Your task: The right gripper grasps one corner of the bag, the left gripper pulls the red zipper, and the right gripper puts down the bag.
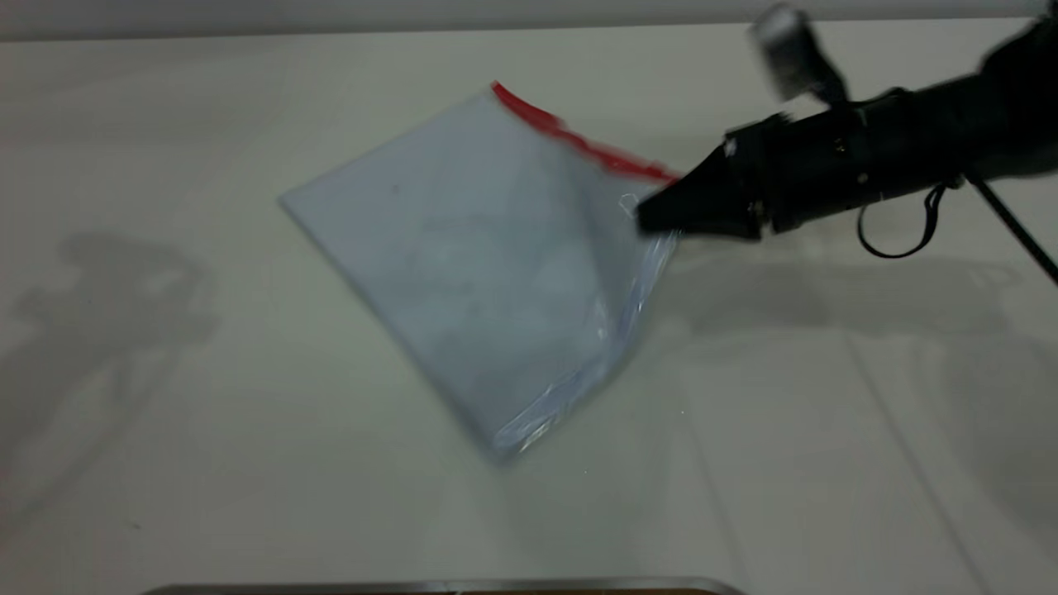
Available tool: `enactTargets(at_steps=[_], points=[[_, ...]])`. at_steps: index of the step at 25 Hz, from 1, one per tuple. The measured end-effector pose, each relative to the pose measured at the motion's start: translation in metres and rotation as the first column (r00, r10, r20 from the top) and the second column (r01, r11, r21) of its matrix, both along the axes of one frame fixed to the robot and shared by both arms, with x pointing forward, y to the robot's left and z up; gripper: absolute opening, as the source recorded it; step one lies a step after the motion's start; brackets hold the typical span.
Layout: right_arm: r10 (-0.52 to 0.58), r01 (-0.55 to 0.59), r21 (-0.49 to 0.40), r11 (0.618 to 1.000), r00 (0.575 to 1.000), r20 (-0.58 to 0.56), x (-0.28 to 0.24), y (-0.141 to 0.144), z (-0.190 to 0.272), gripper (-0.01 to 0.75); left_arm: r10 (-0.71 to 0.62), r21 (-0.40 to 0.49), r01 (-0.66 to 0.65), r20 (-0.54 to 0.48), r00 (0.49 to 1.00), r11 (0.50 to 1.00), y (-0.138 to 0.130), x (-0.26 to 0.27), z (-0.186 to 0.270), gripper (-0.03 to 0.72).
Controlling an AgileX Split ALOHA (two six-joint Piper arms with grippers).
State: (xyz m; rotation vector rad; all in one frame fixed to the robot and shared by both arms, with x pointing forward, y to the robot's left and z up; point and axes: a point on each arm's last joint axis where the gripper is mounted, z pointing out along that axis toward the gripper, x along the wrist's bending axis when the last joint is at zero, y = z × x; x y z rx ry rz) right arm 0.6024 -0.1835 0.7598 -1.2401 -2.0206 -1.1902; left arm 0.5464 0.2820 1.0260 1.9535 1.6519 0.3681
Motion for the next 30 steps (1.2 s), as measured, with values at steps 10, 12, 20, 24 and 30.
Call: enactTargets(at_steps=[10, 12, 20, 24, 30], points=[[0.113, -0.051, -0.352, 0.935, 0.981, 0.158, 0.056, -0.026, 0.055, 0.035, 0.021, -0.010, -0.021, -0.028, 0.999, 1.000, 0.000, 0.013, -0.020, 0.498], [0.126, -0.049, -0.324, 0.945, 0.967, 0.223, 0.067, -0.008, 0.068, 0.035, -0.016, -0.010, 0.016, -0.050, 0.999, 1.000, -0.006, 0.025, -0.033, 0.495], [0.232, -0.138, -0.310, 0.941, 0.929, 0.288, 0.059, 0.054, 0.080, 0.034, -0.346, -0.152, 0.332, -0.074, 0.935, 0.931, -0.051, 0.089, -0.077, 0.482], [0.246, -0.144, -0.318, 0.937, 0.920, 0.305, 0.059, 0.056, 0.080, 0.034, -0.553, -0.322, 0.521, -0.007, 0.833, 0.790, -0.073, 0.116, -0.096, 0.480], [0.262, -0.170, -0.294, 0.941, 0.915, 0.307, 0.057, 0.059, 0.081, 0.034, -0.702, -0.452, 0.640, 0.041, 0.711, 0.621, -0.106, 0.139, -0.136, 0.480]])
